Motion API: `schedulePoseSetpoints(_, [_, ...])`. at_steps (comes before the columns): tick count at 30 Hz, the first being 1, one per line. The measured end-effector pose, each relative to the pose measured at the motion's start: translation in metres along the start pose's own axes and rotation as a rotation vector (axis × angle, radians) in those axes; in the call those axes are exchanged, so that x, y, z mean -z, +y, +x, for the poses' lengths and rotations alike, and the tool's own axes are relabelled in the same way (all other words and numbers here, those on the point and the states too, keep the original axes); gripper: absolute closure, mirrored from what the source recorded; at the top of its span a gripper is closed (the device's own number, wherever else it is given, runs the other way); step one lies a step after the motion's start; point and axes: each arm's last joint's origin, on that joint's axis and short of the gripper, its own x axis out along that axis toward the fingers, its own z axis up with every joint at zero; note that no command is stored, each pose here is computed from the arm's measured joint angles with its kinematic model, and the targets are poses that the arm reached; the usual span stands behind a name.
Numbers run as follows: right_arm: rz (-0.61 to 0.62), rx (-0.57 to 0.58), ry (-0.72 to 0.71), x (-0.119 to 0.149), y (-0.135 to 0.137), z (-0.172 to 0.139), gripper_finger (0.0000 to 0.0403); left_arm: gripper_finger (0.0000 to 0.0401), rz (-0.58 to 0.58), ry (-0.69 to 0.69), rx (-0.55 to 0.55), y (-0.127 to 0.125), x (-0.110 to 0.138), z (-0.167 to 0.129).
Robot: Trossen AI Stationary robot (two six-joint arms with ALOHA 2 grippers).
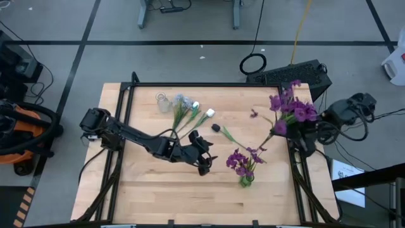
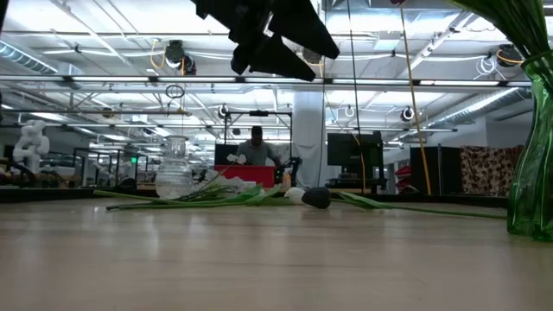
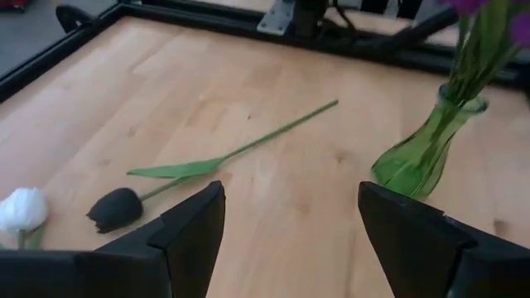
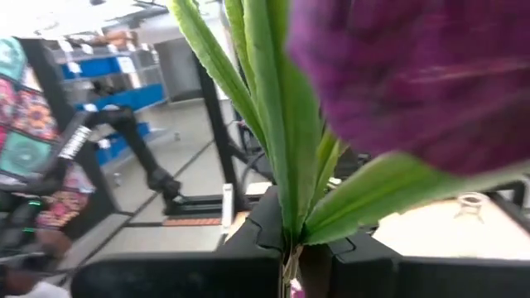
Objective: Sort flowers into vase by color
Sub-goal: Put the purple flower into the green vase
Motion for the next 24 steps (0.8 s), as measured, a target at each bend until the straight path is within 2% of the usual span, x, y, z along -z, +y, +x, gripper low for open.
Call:
schedulePoseSetpoints(7, [0.047,-0.035,0.02,-0.01,0.0,-0.024,0.0399,0.012,-0.062,-0.029,-0.041,-0.005,0.007,-0.003])
schedulePoseSetpoints(13, [0.089,-0.053,0.094,-0.001,-0.005,-0.037,0.0399,0.012,-0.087,-0.064,-0.056,-0.012,0.008,-0.007])
schedulePoseSetpoints(24, [0.088,-0.178,0.118,0.046,0.011,-0.014,0.0399,0.012,-0.118,-0.125,-0.06,-0.016,0.003,-0.009])
